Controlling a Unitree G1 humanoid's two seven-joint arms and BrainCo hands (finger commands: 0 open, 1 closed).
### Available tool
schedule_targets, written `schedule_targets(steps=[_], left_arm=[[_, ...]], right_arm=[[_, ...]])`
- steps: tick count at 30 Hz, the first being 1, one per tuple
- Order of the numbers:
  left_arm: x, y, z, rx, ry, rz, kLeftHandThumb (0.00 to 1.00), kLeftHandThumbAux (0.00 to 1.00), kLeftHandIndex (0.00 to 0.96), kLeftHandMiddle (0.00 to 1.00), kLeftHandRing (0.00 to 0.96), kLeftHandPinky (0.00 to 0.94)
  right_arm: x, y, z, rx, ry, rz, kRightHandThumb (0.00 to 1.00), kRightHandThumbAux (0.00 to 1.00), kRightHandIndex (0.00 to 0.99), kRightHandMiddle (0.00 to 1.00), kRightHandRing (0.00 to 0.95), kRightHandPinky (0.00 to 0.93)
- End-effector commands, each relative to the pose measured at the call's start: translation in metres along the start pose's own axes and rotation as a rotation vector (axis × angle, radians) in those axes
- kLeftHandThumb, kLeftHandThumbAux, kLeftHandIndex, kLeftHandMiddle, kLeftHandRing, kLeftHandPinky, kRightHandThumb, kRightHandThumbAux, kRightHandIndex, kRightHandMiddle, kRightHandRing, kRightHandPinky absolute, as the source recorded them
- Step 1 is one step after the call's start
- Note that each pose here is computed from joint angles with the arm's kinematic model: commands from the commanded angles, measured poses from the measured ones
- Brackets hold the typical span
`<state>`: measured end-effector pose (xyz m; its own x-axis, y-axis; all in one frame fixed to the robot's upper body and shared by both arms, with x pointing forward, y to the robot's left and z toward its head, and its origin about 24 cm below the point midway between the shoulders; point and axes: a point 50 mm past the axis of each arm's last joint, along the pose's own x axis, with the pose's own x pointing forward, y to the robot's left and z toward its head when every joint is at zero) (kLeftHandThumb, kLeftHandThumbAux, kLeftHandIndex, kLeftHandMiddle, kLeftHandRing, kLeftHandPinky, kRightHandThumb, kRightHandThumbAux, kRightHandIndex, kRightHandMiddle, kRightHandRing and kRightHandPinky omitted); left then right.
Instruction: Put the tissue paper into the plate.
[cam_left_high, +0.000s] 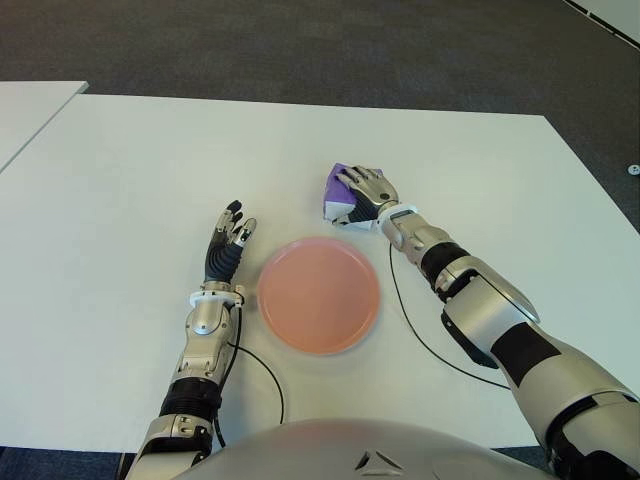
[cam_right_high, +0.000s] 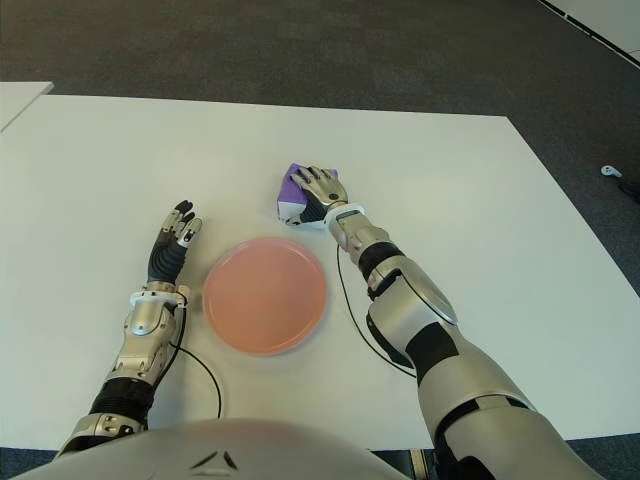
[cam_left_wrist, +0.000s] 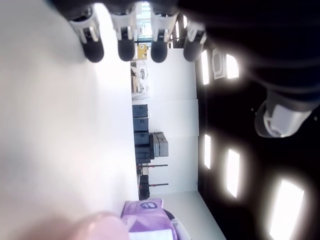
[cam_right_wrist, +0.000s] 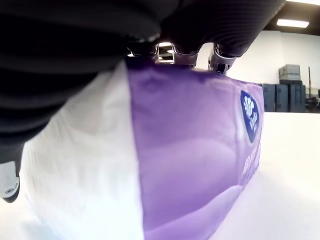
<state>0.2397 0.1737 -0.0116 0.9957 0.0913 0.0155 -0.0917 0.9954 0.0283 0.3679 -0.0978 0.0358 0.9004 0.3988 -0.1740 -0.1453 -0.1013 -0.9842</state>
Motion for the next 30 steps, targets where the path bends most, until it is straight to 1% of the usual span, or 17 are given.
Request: schedule_targets(steps=[1,6,10,20,30], left_arm=[[-0.013,0.001,-0.018,-0.002,0.098,0.016,0.000,0.391,0.000,0.000,0.000,0.000],[-0.014,0.001,-0.018,0.000,0.093,0.016,0.000,0.389,0.000,0.000,0.000,0.000],[-0.015,0.002,-0.017,-0.001,0.091,0.015,0.000,0.389,0.000,0.000,0.000,0.000],[-0.016,0.004,-0.018,0.002,0.094,0.021,0.000,0.383,0.000,0.000,0.000,0.000],[-0.017,0.007,-0.018,0.005,0.089,0.017,0.000,0.383,0.000,0.000,0.000,0.000]], right_arm=[[-0.031,0.073,0.008,-0.028,0.008,0.285,0.132,0.482,0.000,0.000,0.000,0.000],[-0.040,0.087,0.007,-0.045,0.028,0.341,0.132,0.494,0.000,0.000,0.000,0.000],[-0.043,0.092,0.007,-0.052,0.040,0.374,0.130,0.499,0.000,0.000,0.000,0.000],[-0.047,0.097,0.004,-0.047,0.070,0.413,0.113,0.495,0.000,0.000,0.000,0.000],[-0.047,0.097,0.001,-0.007,0.098,0.410,0.113,0.501,0.000,0.000,0.000,0.000]])
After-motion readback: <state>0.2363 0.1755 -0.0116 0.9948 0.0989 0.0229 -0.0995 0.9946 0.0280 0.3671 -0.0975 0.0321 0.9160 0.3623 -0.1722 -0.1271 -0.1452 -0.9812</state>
